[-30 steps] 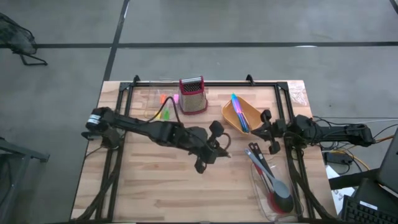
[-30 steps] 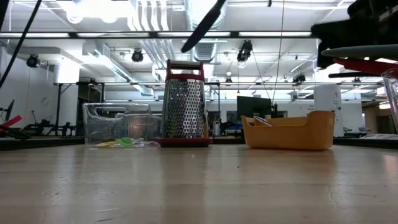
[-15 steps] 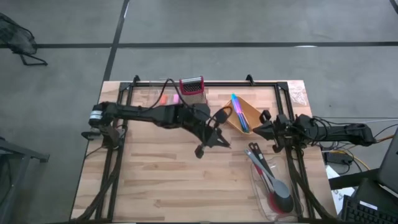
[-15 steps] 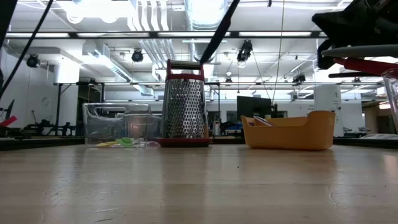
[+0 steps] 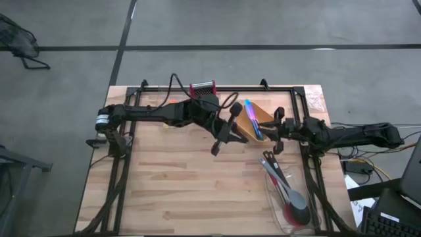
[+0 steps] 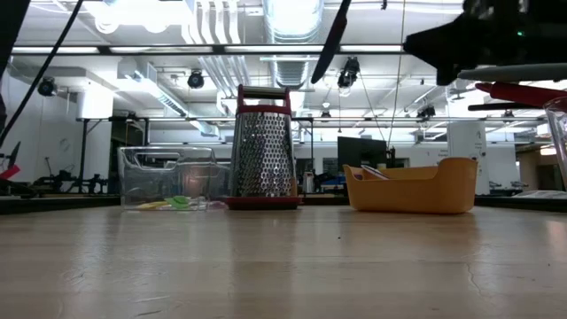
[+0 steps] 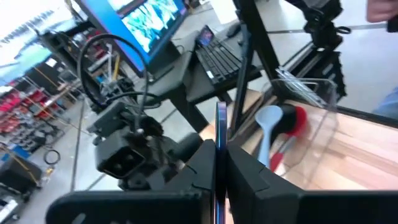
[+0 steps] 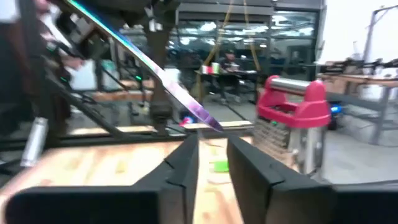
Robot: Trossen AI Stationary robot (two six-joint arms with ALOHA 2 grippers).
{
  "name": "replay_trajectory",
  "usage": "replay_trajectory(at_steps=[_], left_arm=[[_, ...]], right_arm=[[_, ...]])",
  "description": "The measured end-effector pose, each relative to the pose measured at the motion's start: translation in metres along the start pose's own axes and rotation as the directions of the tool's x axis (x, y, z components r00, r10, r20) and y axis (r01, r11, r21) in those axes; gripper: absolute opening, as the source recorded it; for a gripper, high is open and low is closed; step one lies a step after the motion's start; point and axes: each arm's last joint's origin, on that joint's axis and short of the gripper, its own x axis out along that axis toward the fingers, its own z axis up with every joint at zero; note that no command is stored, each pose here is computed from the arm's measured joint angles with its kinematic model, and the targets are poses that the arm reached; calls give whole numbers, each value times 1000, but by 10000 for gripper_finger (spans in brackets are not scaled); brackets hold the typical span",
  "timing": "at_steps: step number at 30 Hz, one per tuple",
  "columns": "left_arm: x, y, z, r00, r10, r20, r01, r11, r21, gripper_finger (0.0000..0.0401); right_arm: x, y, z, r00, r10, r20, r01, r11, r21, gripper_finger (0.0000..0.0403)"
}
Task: Pick & Place Kitchen Items
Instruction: Put the blue table knife into the orange bin
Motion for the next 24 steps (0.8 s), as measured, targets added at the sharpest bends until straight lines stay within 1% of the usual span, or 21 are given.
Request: replay_trajectory(at_steps=[3, 7, 9, 13, 18, 24], left_arm=[[-1, 4, 0, 1000, 18, 14, -18, 1000, 13, 21], [-3, 8, -2, 999, 31, 24, -32, 999, 20, 21], [-4, 9, -3, 999, 36, 22, -36, 999, 19, 21], [-4, 10, -3, 999, 37, 17, -38, 999, 17, 21], [-4, 10, -4, 999, 34, 13, -34, 999, 10, 21], [-4, 10, -4, 999, 34, 12, -34, 999, 6, 21]], right_arm=[[13, 1, 7, 1000, -13, -21, 11, 998, -60, 120], [34, 7, 20, 999, 13, -37, -18, 990, -143, 160], [44, 11, 26, 999, 33, -42, -40, 981, -189, 174], [62, 22, 34, 997, 74, -30, -79, 970, -229, 195], [78, 30, 38, 995, 96, 14, -89, 961, -262, 198], [92, 32, 37, 995, 96, 30, -84, 957, -276, 169]])
